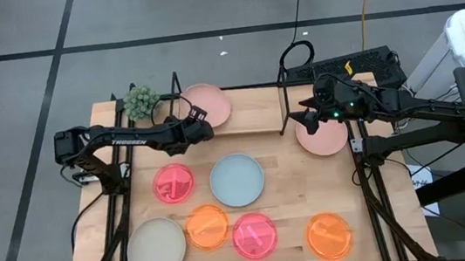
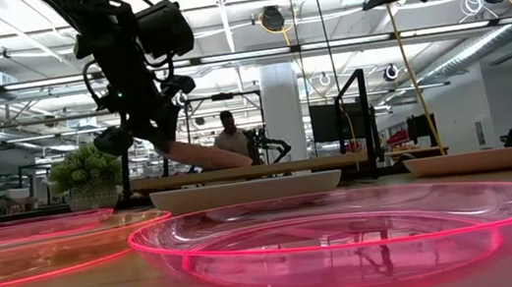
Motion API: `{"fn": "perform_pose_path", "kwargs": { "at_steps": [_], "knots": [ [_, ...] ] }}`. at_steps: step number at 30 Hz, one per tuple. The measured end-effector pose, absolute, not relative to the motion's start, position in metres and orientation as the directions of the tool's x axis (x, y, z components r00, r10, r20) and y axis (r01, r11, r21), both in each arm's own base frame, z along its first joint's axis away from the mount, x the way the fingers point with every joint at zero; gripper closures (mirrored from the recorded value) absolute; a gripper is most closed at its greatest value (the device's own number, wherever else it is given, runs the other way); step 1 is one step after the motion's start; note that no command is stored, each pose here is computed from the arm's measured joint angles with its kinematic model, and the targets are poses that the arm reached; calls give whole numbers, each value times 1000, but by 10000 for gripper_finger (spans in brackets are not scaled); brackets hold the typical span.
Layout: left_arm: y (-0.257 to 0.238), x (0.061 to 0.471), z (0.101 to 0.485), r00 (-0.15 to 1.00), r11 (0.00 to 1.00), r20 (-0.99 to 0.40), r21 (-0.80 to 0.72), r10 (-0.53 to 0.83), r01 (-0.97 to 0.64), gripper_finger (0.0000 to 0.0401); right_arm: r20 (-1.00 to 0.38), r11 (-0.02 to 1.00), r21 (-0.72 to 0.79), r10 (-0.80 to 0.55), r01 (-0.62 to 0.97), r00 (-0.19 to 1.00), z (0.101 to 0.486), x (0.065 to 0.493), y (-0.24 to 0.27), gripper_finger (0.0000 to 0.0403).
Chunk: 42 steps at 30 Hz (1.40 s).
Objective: Place and stack plates onto a shelf
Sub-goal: Put the bottom pink plate on the shelf
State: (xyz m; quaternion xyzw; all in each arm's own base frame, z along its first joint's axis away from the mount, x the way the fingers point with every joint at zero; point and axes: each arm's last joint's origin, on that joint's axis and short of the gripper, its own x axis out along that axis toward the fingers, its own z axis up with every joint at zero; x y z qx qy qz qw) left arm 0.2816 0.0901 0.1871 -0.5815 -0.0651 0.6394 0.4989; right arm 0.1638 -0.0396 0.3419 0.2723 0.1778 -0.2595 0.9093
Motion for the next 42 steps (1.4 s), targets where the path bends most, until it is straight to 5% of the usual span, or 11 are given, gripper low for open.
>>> {"fn": "perform_pose_path", "kwargs": {
  "at_steps": [26,36,42],
  "knots": [
    [80,286,187,211,-399,-677,-625,705,-671,324,-466,722,391,-379,571,799,341,167,-41,83],
    [80,288,187,225,-397,-673,-637,705,-661,188,-467,723,392,-377,569,800,341,167,-41,83],
    [75,300,191,364,-344,-673,-680,644,-647,165,-467,723,392,-377,569,800,341,167,-41,83]
  ]
}}
